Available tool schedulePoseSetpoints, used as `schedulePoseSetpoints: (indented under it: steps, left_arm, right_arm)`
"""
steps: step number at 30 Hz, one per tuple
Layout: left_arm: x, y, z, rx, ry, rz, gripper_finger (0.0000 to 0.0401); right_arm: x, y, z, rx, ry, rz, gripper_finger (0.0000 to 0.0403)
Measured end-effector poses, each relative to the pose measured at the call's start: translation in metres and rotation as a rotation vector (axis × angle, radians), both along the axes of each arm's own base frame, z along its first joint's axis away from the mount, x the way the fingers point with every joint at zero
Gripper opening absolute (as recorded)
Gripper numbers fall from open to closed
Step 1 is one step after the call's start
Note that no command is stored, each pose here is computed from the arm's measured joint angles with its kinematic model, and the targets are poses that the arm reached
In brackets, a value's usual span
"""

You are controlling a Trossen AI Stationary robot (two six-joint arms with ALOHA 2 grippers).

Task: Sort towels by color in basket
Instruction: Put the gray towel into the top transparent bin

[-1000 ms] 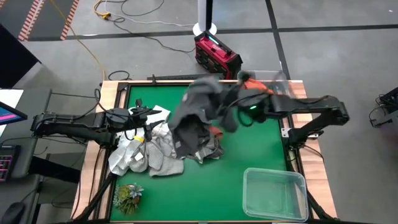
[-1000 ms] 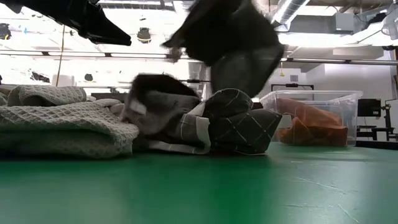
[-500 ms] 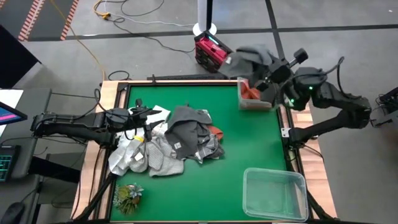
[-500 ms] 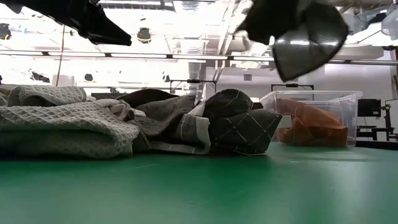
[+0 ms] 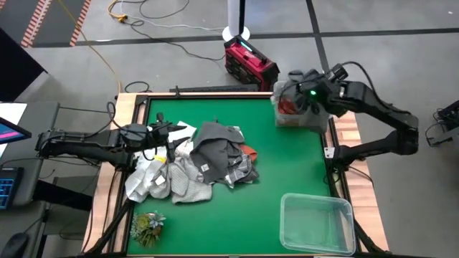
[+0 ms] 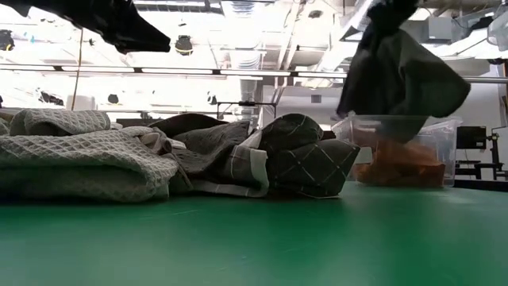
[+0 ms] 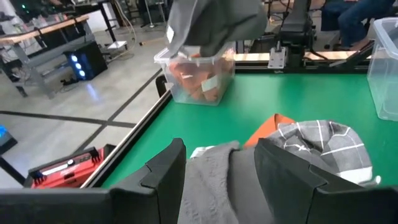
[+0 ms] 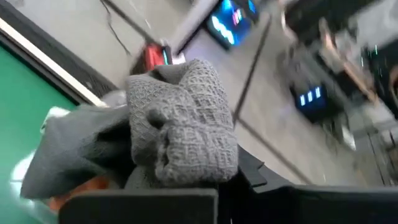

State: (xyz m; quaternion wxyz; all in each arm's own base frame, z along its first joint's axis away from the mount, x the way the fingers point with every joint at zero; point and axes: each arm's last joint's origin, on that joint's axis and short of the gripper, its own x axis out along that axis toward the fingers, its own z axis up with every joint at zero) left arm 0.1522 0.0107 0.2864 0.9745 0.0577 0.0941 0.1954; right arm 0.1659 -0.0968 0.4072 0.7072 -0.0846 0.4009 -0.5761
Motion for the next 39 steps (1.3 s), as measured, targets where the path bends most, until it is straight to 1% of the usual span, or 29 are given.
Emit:
schedulePoseSetpoints:
  steps: [5,7,9,11,13,15,17,18,20,23,24,27,28,30,35,37,39]
  left_arm:
    - [0.0,0.0,0.0,0.004,-0.002,-0.001,0.018]
    - [0.0,0.0,0.0,0.004,0.003,-0.001,0.018]
    - [0.0,0.0,-0.001,0.004,0.01,-0.001,0.018]
    - [0.0,0.0,-0.001,0.004,0.016,-0.001,0.018]
    - [0.0,0.0,-0.002,0.0,0.026,-0.001,0.018]
    - [0.0,0.0,-0.003,-0.012,0.032,0.0,0.018]
    - [0.0,0.0,-0.005,-0.028,0.04,-0.005,0.018]
    - [-0.001,0.0,-0.006,-0.036,0.047,-0.005,0.018]
    - [-0.001,-0.001,-0.007,-0.054,0.057,-0.013,0.018]
    - [-0.001,-0.001,-0.01,-0.095,0.075,-0.016,0.018]
    - [-0.002,-0.001,-0.012,-0.107,0.084,-0.013,0.018]
    - [-0.003,-0.001,-0.014,-0.131,0.1,-0.005,0.018]
    - [-0.003,-0.001,-0.015,-0.137,0.103,-0.003,0.018]
    - [-0.003,-0.001,-0.015,-0.146,0.108,0.0,0.018]
    - [-0.003,-0.001,-0.015,-0.15,0.108,0.002,0.018]
    - [-0.003,-0.001,-0.015,-0.156,0.105,0.003,0.018]
    - [-0.003,-0.001,-0.015,-0.164,0.102,0.006,0.018]
  right_arm:
    - [0.001,-0.032,-0.015,0.044,0.076,-0.151,0.003]
    - [0.005,-0.046,-0.022,0.072,0.127,-0.177,0.003]
    - [0.013,-0.056,-0.033,0.168,0.213,-0.096,0.003]
    - [0.023,-0.065,-0.045,0.27,0.269,-0.007,0.003]
    - [0.032,-0.074,-0.058,0.36,0.311,0.065,0.003]
    - [0.04,-0.085,-0.071,0.442,0.323,0.108,0.0031]
    - [0.044,-0.097,-0.083,0.531,0.291,0.125,0.0032]
    - [0.044,-0.103,-0.089,0.566,0.258,0.113,0.0032]
    - [0.041,-0.117,-0.097,0.614,0.185,0.049,0.0032]
    - [0.03,-0.135,-0.107,0.661,0.092,-0.113,0.0033]
    - [0.026,-0.138,-0.11,0.706,0.064,-0.142,0.0033]
    - [0.013,-0.146,-0.119,0.856,0.013,-0.172,0.0039]
    - [0.011,-0.147,-0.122,0.886,0.011,-0.178,0.0043]
    - [0.01,-0.15,-0.125,0.911,0.026,-0.184,0.0057]
    - [0.014,-0.153,-0.129,0.914,0.065,-0.117,0.0119]
    - [0.016,-0.153,-0.125,0.902,0.06,-0.106,0.0149]
    - [0.015,-0.153,-0.113,0.88,0.041,-0.1,0.018]
